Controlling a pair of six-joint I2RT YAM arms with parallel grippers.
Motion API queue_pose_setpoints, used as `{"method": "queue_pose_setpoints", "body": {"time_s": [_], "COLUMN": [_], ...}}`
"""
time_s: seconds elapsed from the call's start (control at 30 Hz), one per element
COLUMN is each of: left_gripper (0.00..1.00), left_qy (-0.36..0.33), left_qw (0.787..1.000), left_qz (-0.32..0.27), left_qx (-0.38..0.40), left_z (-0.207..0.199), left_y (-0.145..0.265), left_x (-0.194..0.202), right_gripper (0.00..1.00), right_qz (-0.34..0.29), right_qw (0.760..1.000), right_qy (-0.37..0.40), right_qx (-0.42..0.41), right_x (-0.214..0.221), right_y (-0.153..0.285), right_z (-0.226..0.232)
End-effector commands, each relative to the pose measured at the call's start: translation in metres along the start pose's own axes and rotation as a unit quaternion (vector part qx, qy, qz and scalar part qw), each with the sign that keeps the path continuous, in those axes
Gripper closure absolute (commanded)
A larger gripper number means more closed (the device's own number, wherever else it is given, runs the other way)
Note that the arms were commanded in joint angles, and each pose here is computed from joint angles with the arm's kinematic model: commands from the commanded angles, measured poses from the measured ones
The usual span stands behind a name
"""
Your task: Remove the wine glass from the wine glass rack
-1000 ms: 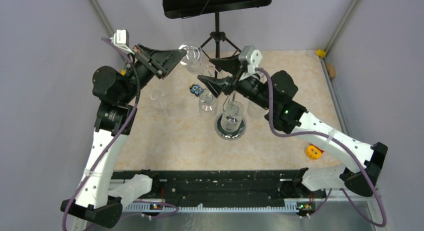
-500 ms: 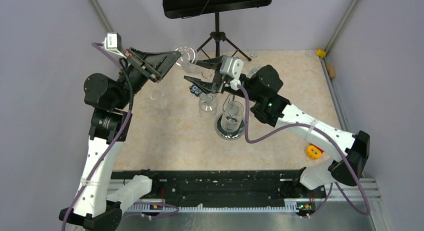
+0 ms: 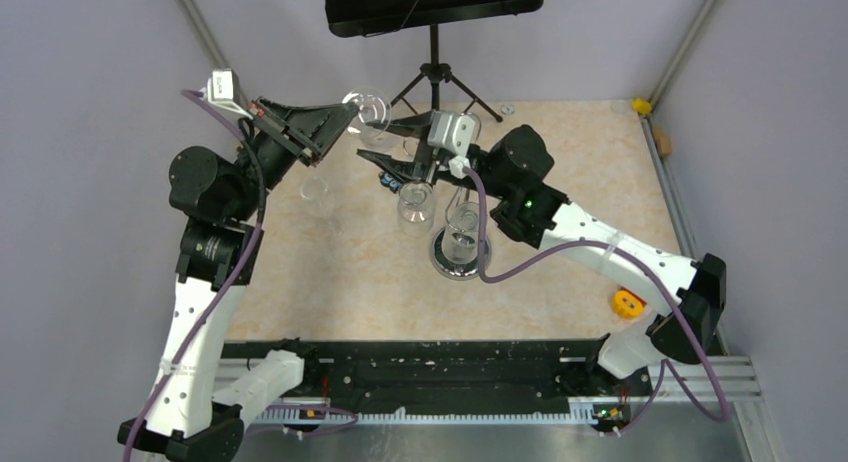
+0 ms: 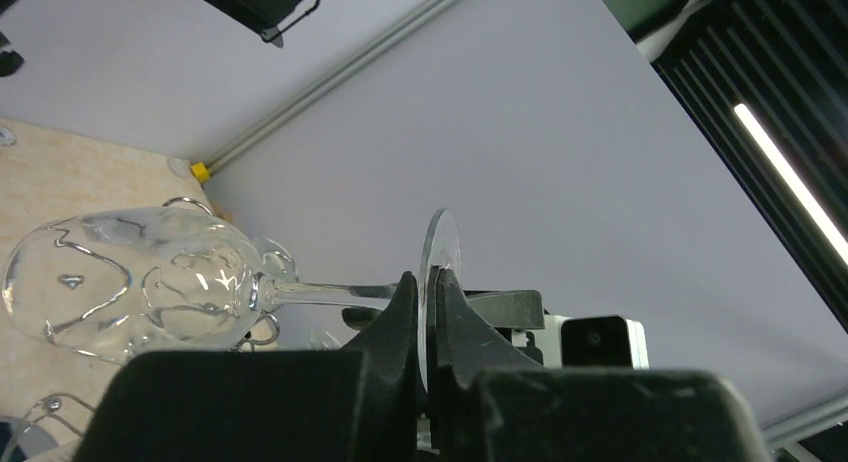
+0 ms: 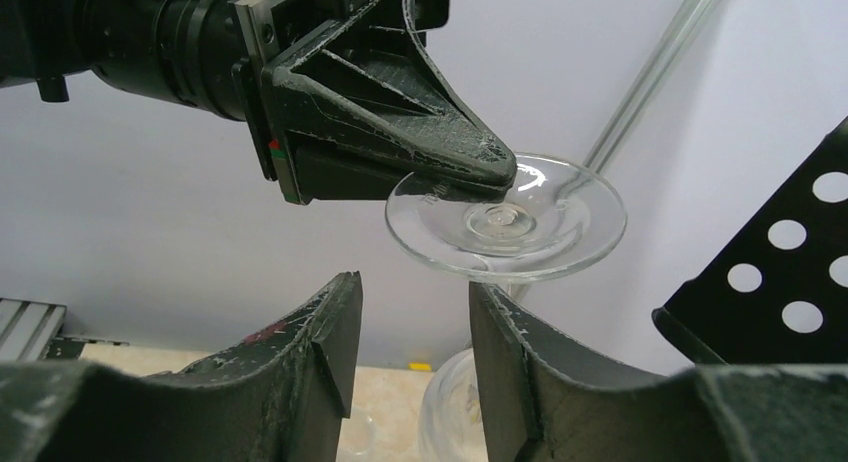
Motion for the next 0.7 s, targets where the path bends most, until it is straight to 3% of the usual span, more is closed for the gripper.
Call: {"method": "queue_pose_setpoints", "body": {"time_s": [0.0, 0.37, 0.53, 0.67], "left_gripper": [1.0, 1.0, 1.0, 1.0], "left_qy": [-0.049, -0.053, -0.057, -0.058], "left_qw": [0.998, 0.997, 0.997, 0.997], "left_qz": [-0.04, -0.018, -0.009, -0.009], "left_qx": [0.029, 0.048, 0.051, 0.054], "left_z": [-0.033, -0.043, -0.046, -0.05], "left_y": [0.016, 0.02, 0.023, 0.026], "left_x": [-0.014, -0.007, -0.003, -0.003], "right_gripper": [0.53, 0.52, 0.64, 0.66], "right_qz": [-0.061, -0.065, -0.081, -0.082], "right_qw": [0.997, 0.996, 0.996, 0.996], "right_qy": [0.033, 0.029, 0.001, -0.015], "right_qx": [0.036, 0.057, 0.033, 0.013], "right_x": [-0.046, -0.037, -0.039, -0.039], "right_y": [0.008, -0.004, -0.015, -0.018], "right_z": [-0.017, -0.027, -0.021, -0.015]}}
Point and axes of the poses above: each gripper's point midway between its finger pads, its own y axis back along the fingers, its own z axis along the line the jaws close on, x = y × z, the point moved 1 cm from there along y, back along the fingers, and after that the axes turned 1 degree about -y, right-handed, at the moved point
